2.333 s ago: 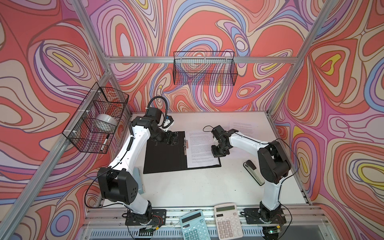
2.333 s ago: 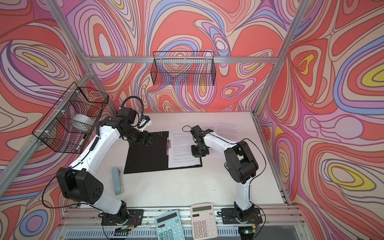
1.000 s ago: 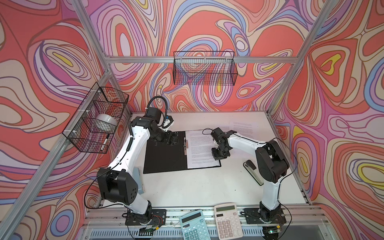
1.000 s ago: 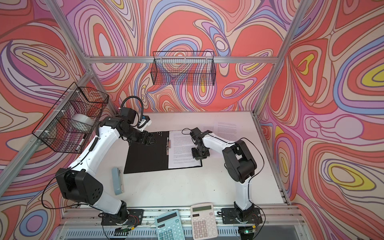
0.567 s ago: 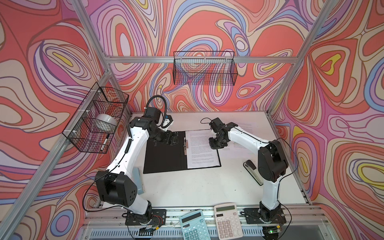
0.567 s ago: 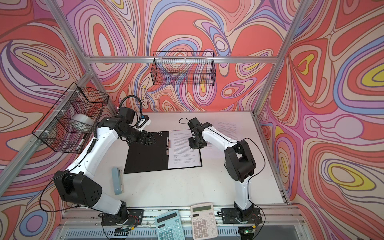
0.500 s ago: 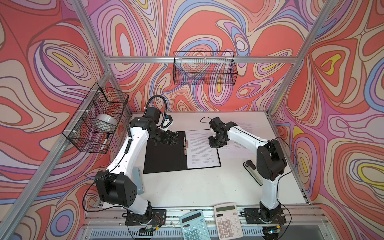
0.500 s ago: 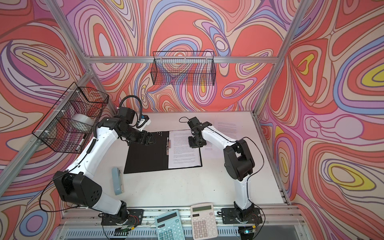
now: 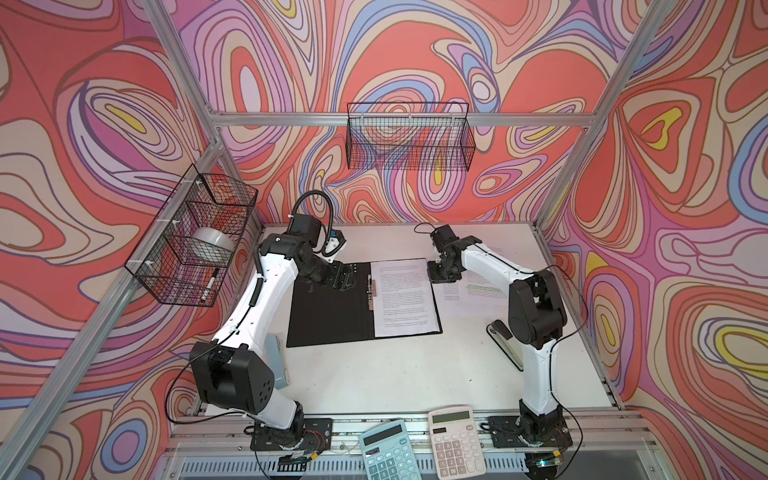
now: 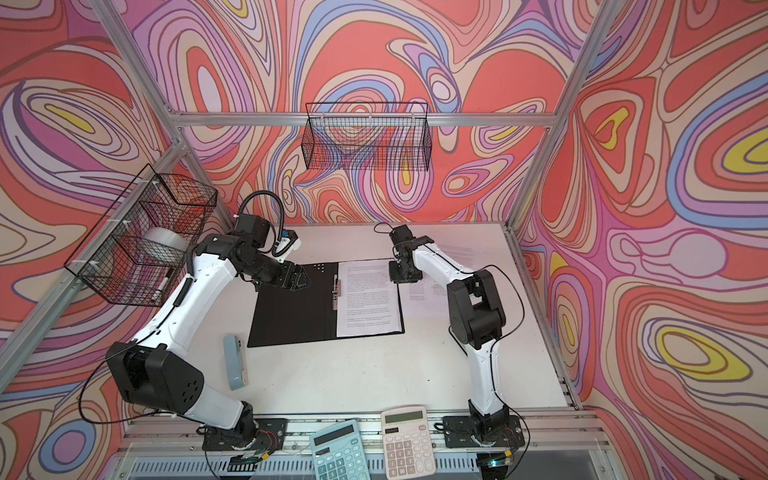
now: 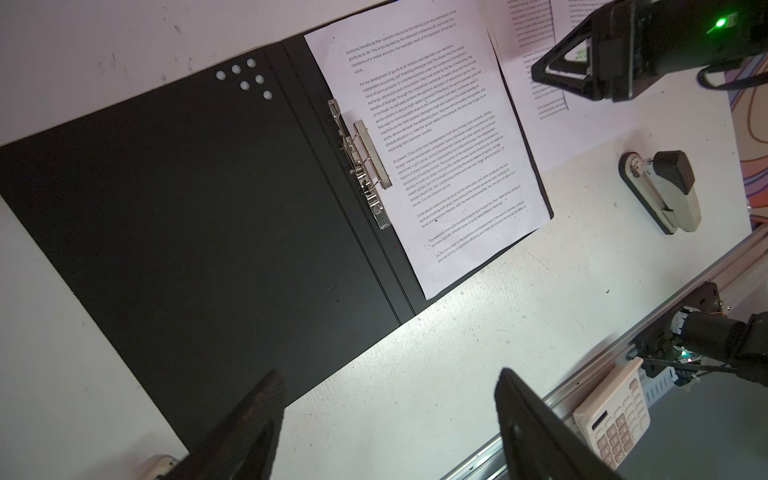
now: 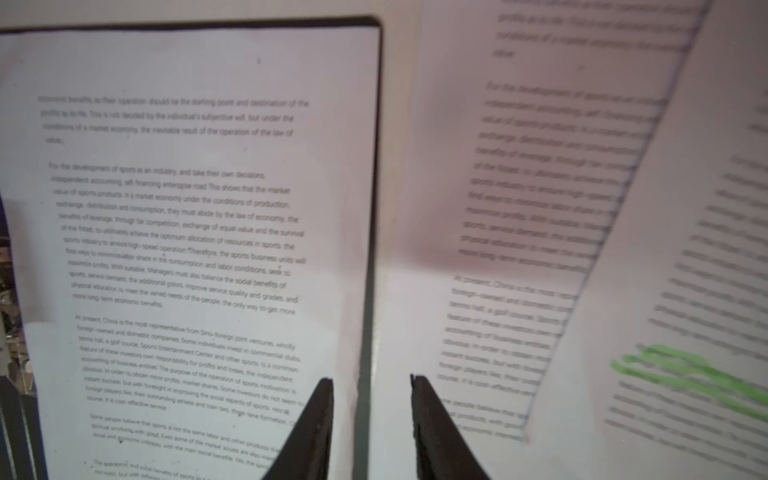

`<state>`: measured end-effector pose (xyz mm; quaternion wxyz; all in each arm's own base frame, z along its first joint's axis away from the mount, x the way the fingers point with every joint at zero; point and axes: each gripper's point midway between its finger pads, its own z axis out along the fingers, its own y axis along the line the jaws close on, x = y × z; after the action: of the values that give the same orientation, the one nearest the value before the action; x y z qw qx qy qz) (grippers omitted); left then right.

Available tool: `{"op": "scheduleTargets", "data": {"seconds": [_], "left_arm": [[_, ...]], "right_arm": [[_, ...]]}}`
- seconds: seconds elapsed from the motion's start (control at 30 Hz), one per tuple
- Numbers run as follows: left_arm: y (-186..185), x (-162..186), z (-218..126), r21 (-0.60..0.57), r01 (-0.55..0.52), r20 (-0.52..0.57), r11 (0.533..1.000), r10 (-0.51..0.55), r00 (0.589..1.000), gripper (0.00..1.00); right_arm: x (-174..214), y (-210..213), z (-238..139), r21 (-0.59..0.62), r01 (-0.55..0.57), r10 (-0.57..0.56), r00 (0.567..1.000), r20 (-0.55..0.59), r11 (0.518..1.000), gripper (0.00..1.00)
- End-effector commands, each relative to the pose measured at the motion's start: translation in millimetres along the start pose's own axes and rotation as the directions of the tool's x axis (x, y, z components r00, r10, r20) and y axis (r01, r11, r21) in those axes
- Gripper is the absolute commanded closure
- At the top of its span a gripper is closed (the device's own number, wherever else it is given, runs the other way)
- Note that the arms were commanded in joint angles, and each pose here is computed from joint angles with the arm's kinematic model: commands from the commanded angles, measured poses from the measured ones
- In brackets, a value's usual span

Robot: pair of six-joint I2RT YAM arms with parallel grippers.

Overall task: Put the files into the folder
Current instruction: 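Move the right gripper to the loose paper stack beyond the folder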

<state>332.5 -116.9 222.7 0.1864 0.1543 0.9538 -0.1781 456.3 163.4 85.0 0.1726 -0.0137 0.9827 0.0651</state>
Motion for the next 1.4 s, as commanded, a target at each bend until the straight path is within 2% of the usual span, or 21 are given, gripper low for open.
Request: {"op": "scheduleTargets", "data": {"seconds": [0.0, 0.2, 0.37, 0.5, 0.77, 0.87, 1.2, 1.37], "left_arm": [[-2.0, -0.8, -1.8, -0.003, -0.026, -0.004, 1.0, 0.026, 1.0, 0.2], [-6.5, -0.3, 2.4, 0.034, -0.032, -0.02, 0.999, 0.032, 0.999, 0.2], [-11.5, 0.0, 2.7, 0.065, -0.038, -0.025, 0.997, 0.04, 0.999, 0.2], [-14.1, 0.6, 2.6, 0.079, -0.041, -0.019, 0.996, 0.042, 0.999, 0.21], [-14.1, 0.1, 3.1, 0.081, -0.033, -0.021, 0.996, 0.035, 0.999, 0.21], [-13.1, 1.8, 3.7, 0.075, -0.033, -0.02, 0.997, 0.035, 0.999, 0.21], [-12.4, 4.9, 2.7, 0.067, -0.033, -0.015, 0.997, 0.034, 0.999, 0.21], [-12.4, 4.9, 1.6, 0.064, -0.032, -0.014, 0.997, 0.033, 0.999, 0.21]], "right_arm": [[-20.0, -51.5, -46.1, 0.047, -0.111, 0.105, 0.988, 0.112, 0.993, 0.63], [1.7, -134.1, -64.8, 0.089, -0.308, 0.296, 0.946, 0.133, 0.947, 0.59], [28.5, -195.7, -75.2, 0.149, -0.441, 0.42, 0.895, 0.152, 0.885, 0.57], [48.0, -225.0, -61.0, 0.153, -0.509, 0.497, 0.861, 0.109, 0.847, 0.56], [56.7, -239.9, -24.0, 0.148, -0.547, 0.545, 0.837, 0.06, 0.824, 0.55], [56.1, -236.9, -11.7, 0.129, -0.538, 0.54, 0.841, 0.021, 0.833, 0.55], [70.6, -244.7, 6.2, 0.192, -0.512, 0.529, 0.848, -0.042, 0.837, 0.55], [78.2, -249.6, 10.3, 0.225, -0.496, 0.518, 0.854, -0.047, 0.839, 0.59]]}}
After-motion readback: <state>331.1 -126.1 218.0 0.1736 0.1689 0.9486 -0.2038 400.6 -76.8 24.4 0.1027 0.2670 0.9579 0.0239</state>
